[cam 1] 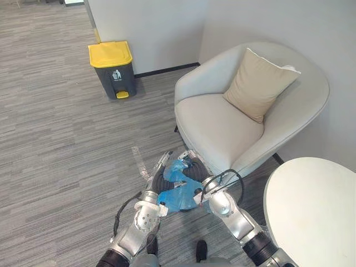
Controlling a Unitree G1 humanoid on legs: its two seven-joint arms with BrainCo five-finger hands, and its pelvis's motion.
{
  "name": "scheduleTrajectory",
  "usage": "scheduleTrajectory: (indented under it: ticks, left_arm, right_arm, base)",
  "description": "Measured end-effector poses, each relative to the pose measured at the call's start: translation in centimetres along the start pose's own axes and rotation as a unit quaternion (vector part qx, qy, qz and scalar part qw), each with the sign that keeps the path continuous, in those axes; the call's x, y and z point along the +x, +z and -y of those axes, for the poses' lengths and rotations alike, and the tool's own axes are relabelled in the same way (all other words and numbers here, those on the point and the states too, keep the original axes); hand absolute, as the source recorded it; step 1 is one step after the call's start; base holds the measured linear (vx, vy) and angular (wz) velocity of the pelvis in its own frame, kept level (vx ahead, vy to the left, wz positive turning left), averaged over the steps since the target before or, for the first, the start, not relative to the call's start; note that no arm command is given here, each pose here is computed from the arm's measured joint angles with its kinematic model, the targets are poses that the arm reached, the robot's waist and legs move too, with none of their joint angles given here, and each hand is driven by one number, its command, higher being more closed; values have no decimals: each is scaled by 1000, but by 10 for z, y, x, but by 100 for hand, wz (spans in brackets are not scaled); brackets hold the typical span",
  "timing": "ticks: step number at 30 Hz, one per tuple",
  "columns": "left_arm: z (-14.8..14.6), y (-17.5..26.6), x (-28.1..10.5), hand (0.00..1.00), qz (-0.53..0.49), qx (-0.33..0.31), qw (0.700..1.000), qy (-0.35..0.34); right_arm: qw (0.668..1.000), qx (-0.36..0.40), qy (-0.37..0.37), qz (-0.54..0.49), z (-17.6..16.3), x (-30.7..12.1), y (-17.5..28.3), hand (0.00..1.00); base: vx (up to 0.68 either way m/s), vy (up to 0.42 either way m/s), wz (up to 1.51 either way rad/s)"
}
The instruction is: Gather rubbish on tea table into small bin, then transfer packed bag to large trash can.
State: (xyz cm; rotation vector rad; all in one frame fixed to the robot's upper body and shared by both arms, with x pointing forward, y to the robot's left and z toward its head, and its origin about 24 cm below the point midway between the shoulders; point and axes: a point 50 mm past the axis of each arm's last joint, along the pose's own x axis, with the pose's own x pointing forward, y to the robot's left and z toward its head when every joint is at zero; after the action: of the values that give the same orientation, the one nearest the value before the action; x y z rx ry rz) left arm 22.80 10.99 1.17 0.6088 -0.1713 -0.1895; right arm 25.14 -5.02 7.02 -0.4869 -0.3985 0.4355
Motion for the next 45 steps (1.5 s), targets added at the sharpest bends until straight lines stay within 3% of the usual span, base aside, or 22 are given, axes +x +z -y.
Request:
scheduleTrajectory:
  ticks: [5,19,37,45]
  left_arm:
    - [-7,3,0,0,25,47,999,-3]
    - [-11,3,9,0,32,55,998,-5]
    - [23,-37,2,0,-98,42,993,-45]
    - [30,-50,-4,0,-145,49,987,-41]
  right_arm:
    - [999,19,3,35,2,6,15,100]
    - [994,44,43,85,-3,17,37,100]
    - [982,104,77,138,-19,23,68,100]
    - [967,182,102,149,-35,24,83,100]
  base:
    - [-2,-5,-4]
    - [2,1,-3]
    - [1,1,-2]
    - [0,0,0]
